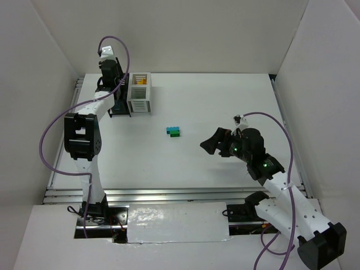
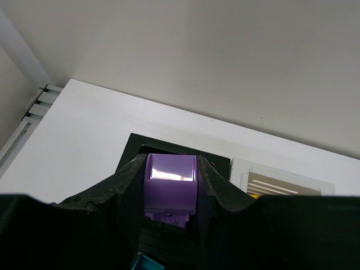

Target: Sort the legos into containers by color

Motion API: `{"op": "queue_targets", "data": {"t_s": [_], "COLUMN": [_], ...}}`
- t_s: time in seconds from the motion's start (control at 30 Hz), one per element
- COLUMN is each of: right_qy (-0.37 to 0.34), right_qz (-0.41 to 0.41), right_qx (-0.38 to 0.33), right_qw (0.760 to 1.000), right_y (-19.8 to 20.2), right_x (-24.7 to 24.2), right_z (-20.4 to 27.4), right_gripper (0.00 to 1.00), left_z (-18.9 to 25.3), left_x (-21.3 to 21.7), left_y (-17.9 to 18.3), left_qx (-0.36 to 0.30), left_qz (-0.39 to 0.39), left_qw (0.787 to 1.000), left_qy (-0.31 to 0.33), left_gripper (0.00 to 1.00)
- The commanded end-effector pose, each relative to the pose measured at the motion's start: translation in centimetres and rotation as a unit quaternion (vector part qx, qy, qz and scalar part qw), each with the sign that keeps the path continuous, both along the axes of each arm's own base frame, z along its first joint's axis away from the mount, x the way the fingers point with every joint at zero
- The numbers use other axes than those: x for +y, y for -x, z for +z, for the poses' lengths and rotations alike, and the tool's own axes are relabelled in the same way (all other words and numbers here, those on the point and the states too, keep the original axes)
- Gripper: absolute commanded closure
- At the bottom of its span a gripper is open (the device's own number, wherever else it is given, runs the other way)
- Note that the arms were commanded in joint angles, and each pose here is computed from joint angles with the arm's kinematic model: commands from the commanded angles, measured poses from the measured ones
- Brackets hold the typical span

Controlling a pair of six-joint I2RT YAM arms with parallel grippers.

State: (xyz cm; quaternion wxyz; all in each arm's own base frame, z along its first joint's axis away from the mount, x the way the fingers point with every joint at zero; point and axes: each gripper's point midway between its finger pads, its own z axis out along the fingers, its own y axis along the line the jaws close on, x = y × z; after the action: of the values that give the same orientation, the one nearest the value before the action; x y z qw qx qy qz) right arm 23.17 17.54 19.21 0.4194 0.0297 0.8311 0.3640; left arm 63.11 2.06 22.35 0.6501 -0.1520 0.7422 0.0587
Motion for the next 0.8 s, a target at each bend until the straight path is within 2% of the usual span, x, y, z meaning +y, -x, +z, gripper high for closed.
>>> {"op": "queue_targets", "data": {"t_s": [0.0,0.3,0.37,0.43,0.47,0.5,0.6,0.67,0.7,0.77], "right_qy": [-0.016,-0.015,-0.013,-0.013,-0.012,-0.013,-0.012,-0.012,-0.013,-0.014], "right_qz": [-0.002,0.002,0.003,0.004,0.004,0.006,0.008,0.008,0.008,0.008], "right_qx": [-0.038,-0.029,-0.024,-0.023,-0.022,-0.022,-0.019,-0.019,-0.018,-0.015], "right_qw": [0.999,0.999,1.000,1.000,1.000,1.000,1.000,1.000,1.000,1.000], "right_y": [-0.7,-1.3,-1.4,-1.5,-1.6,-1.6,-1.7,-1.7,-1.7,-1.6], "right_x": [0.2,0.6,0.7,0.8,0.8,0.9,1.0,1.0,1.0,1.0], "right_z": [2.4,1.9,1.7,1.7,1.6,1.6,1.5,1.6,1.6,1.4], "right_gripper": [0.00,0.00,0.01,0.00,0.00,0.00,0.00,0.00,0.00,0.00], "left_z": [2.3,0.8,0.0,-0.7,-1.0,-1.5,-1.4,-0.8,0.4,1.7], "left_x": [-0.3,-0.2,-0.1,-0.1,-0.1,-0.1,-0.1,0.0,-0.3,-0.4], "left_y": [-0.8,-1.5,-1.6,-1.4,-1.3,-1.2,-1.2,-1.1,-0.8,-0.4], "left_qx": [-0.036,-0.031,-0.026,-0.026,-0.025,-0.023,-0.026,-0.032,-0.042,-0.057], "left_qz": [-0.007,-0.006,-0.002,-0.003,-0.003,-0.003,-0.001,0.002,-0.003,-0.007], "left_qw": [0.999,0.999,1.000,1.000,1.000,1.000,1.000,0.999,0.999,0.998], "left_qy": [0.003,-0.004,-0.001,-0.001,0.000,0.001,0.006,0.012,0.015,0.021], "left_gripper": [1.00,1.00,0.96,0.79,0.65,0.35,0.22,0.18,0.07,0.02]}}
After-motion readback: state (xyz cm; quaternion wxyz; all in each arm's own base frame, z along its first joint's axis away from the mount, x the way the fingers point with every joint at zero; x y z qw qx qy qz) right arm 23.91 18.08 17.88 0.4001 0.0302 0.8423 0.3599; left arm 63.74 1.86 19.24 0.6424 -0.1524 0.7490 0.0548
